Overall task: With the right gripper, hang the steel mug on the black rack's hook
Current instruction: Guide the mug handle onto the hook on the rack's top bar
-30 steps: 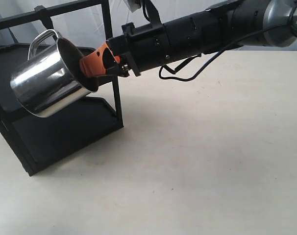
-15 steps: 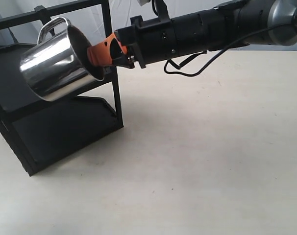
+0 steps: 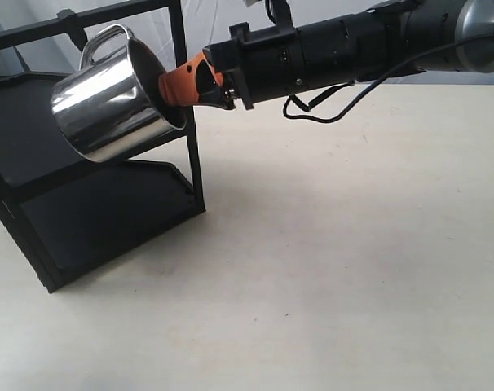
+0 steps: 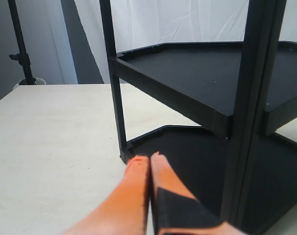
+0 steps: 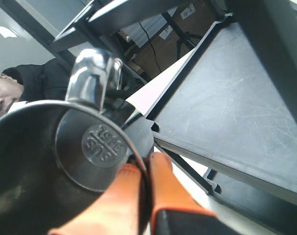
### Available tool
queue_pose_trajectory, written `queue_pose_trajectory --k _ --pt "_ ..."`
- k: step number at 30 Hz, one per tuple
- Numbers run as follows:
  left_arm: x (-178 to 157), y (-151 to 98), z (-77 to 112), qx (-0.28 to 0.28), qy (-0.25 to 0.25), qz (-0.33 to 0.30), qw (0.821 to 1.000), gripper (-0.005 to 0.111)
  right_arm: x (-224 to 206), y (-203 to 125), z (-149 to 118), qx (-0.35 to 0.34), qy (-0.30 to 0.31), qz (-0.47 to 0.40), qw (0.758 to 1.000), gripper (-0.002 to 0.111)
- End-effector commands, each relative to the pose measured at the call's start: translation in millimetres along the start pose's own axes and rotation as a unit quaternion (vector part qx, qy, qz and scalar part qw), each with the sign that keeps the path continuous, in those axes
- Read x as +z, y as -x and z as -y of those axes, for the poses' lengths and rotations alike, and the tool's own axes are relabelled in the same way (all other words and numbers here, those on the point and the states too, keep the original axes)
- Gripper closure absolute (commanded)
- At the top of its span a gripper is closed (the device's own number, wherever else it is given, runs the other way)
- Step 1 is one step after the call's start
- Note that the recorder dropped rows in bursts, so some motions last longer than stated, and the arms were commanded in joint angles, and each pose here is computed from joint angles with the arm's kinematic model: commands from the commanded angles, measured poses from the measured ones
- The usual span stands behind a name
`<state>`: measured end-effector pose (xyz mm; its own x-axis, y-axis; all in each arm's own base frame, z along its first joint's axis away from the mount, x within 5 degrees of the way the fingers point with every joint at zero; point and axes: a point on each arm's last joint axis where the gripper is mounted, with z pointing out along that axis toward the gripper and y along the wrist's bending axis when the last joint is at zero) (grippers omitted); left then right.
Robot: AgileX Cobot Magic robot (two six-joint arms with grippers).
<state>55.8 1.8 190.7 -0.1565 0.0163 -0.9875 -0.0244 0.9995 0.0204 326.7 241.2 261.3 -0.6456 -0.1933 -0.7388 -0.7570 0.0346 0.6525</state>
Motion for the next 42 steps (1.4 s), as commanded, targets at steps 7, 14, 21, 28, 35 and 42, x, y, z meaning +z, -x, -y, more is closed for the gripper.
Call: queue_pose_trajectory --k 7,14,21,28,35,42 --pt "-0.5 1.5 -0.1 0.002 0.0 0.007 1.0 0.105 3.9 -9.0 15.7 0.027 0.002 -0.013 1.0 0.109" --pt "-0.5 1.5 -0.1 0.002 0.0 0.007 1.0 0.105 5.8 -13.0 21.9 0.035 0.001 -0.016 0.999 0.109" --pt "-0.5 1.5 -0.1 0.002 0.0 0.007 1.0 0.105 5.7 -14.1 22.1 0.045 -0.001 -0.023 0.999 0.108" --pt "-0.5 1.5 -0.1 0.002 0.0 0.007 1.0 0.105 5.7 -15.5 22.5 0.043 -0.003 -0.031 0.999 0.078" --pt "-0.5 1.5 -0.1 0.002 0.0 0.007 1.0 0.105 5.0 -15.4 22.8 0.054 -0.004 -0.03 0.998 0.078" --pt "-0.5 1.5 -0.1 0.002 0.0 0.007 1.0 0.105 4.4 -14.2 21.0 0.062 -0.004 -0.029 0.998 0.078"
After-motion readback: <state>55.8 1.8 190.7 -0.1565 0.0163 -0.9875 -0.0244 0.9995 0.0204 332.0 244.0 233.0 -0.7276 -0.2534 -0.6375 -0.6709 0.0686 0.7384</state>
